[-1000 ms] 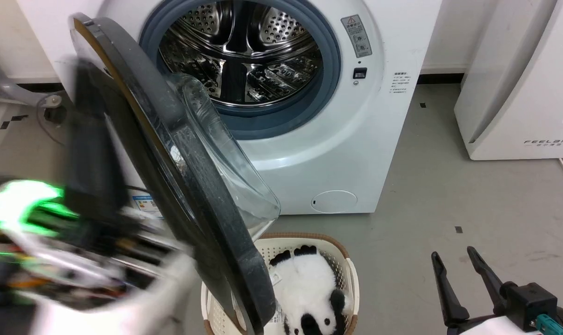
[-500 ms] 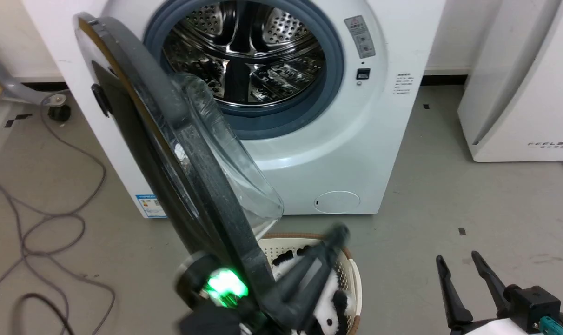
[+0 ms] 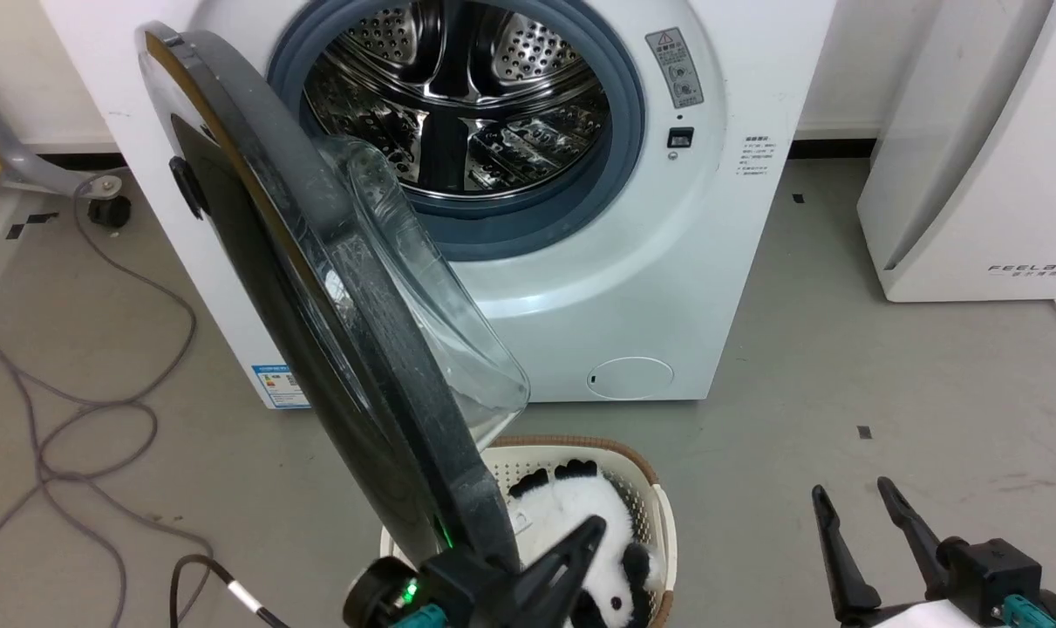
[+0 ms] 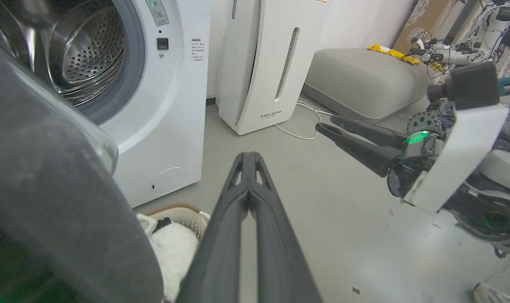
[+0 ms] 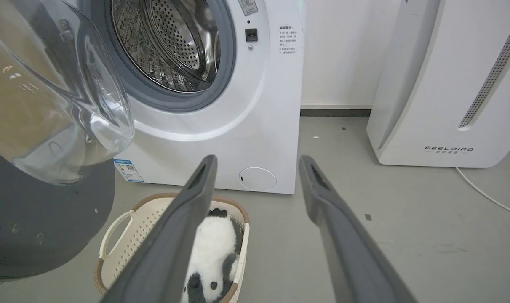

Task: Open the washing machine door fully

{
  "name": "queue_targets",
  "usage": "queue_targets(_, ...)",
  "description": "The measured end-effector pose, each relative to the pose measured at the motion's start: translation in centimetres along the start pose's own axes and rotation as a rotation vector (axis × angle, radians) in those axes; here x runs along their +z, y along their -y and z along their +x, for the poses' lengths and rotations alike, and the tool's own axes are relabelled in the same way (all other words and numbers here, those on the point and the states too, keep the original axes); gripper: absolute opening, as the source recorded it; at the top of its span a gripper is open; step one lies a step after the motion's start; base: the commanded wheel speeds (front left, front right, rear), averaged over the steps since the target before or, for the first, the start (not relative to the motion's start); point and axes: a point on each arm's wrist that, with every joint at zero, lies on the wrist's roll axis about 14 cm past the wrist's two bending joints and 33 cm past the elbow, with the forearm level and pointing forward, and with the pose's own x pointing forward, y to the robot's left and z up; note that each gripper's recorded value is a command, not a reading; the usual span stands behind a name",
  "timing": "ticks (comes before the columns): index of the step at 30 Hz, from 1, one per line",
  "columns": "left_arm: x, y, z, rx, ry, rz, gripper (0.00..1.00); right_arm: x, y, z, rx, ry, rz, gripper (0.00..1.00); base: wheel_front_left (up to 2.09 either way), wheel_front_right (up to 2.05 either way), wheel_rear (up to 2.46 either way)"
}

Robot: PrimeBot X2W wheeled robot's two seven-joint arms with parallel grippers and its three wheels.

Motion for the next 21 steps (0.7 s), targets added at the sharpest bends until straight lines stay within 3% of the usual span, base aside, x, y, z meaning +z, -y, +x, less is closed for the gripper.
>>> queue_targets(21, 0.5, -3.8, -1.4, 0.193, 0.071, 0.025, 0.00, 0.4, -1.2, 0.8, 0.042, 0.003, 0.001, 1.00, 0.00, 0.00, 0.00)
